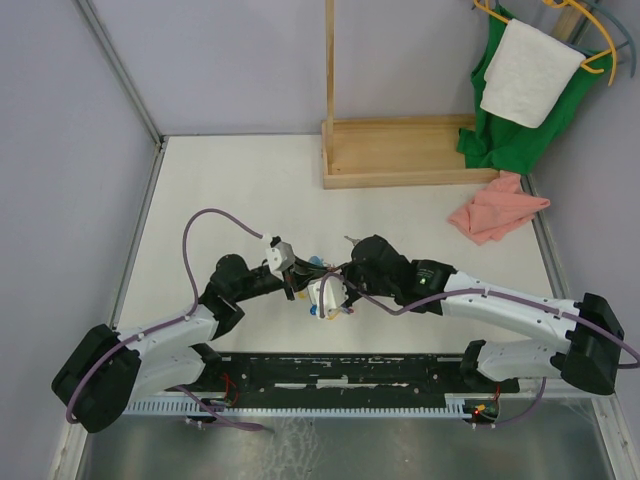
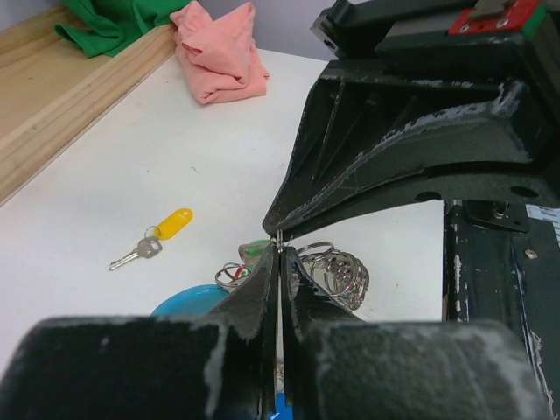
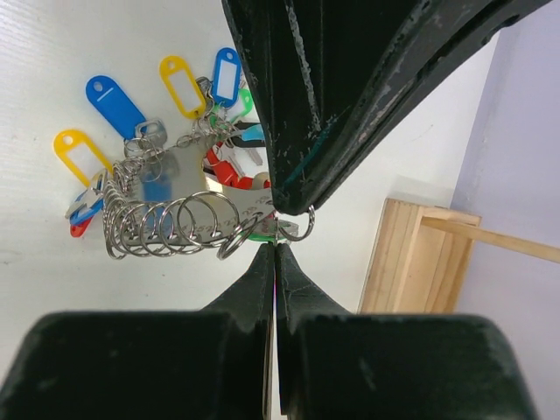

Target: Put the keys on the keyring

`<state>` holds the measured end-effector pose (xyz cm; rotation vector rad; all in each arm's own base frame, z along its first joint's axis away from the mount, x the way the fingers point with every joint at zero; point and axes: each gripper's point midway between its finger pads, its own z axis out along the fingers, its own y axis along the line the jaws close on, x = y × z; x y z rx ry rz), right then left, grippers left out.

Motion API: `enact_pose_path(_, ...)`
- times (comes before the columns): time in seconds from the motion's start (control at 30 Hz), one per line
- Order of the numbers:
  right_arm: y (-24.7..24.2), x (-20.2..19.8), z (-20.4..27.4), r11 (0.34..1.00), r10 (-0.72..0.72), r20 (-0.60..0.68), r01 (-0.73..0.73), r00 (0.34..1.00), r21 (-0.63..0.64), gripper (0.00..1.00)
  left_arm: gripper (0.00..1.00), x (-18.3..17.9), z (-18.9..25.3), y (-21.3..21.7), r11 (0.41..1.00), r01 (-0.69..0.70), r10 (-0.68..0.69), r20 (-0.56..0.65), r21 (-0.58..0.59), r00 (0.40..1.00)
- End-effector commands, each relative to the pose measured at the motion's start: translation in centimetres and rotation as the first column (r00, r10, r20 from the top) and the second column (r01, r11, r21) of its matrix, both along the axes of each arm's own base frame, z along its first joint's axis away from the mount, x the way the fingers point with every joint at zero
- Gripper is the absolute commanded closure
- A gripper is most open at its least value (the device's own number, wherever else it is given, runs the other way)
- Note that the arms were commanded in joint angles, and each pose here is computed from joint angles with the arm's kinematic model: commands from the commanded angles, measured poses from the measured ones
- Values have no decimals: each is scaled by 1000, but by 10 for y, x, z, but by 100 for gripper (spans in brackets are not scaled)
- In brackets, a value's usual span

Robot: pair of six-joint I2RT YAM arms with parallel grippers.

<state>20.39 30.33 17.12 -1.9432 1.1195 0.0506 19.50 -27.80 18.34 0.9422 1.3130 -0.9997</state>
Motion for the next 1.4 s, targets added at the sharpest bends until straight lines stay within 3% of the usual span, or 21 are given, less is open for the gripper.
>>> enact_pose_path(0.0, 12, -2, 3, 998, -3, -30, 5, 1000, 68, 99, 97, 4, 30, 0, 995, -19, 26, 67, -94, 997)
enact_pose_path(0.2, 17, -4, 3, 994, -20, -72, 28, 997, 107, 94, 97, 6, 29, 2, 994, -36, 43, 63, -100, 997)
enact_pose_path(0.47, -4, -3, 26, 962, -165, -113, 185, 980, 203, 62, 97, 23, 23, 19, 981, -181, 185, 62, -64, 981)
enact_pose_path(0.67, -23, -4, 33, 886, -320, -242, 380, 916, 267, 39, 97, 51, 18, 43, 921, -388, 389, 38, -35, 920)
enact_pose_path(0.7, -26, -3, 35, 858, -358, -273, 430, 893, 281, 34, 97, 56, 18, 49, 904, -426, 427, 40, -32, 903)
enact_pose_path(0.73, -31, 0, 37, 819, -406, -308, 492, 860, 295, 13, 97, 61, 16, 55, 885, -465, 466, 39, -25, 884)
enact_pose_path(0.77, -37, 5, 38, 752, -474, -353, 579, 807, 313, 2, 97, 66, 14, 61, 866, -500, 500, 41, -18, 865)
enact_pose_path(0.8, -44, 12, 39, 692, -538, -363, 645, 761, 324, 0, 97, 70, 12, 67, 845, -534, 534, 41, -11, 844)
enact_pose_path(0.9, -56, 17, 32, 630, -611, -378, 716, 696, 300, 0, 97, 81, 5, 84, 781, -625, 625, 21, -3, 781)
enact_pose_path(1.0, -68, 25, 32, 504, -684, -415, 800, 599, 325, 0, 97, 91, -6, 105, 695, -719, 719, -6, 6, 695)
enact_pose_path(1.1, -84, 37, 40, 290, -747, -482, 877, 457, 383, 0, 97, 100, -24, 131, 603, -797, 797, -53, 21, 602)
enact_pose_path(1.3, -96, 32, 46, 253, -748, -504, 887, 432, 386, 0, 84, 109, -50, 168, 453, -891, 880, -177, 38, 440)
enact_pose_path(1.37, -109, 33, 53, 189, -769, -508, 896, 389, 401, 0, 78, 107, -50, 172, 434, -901, 884, -209, 31, 418)
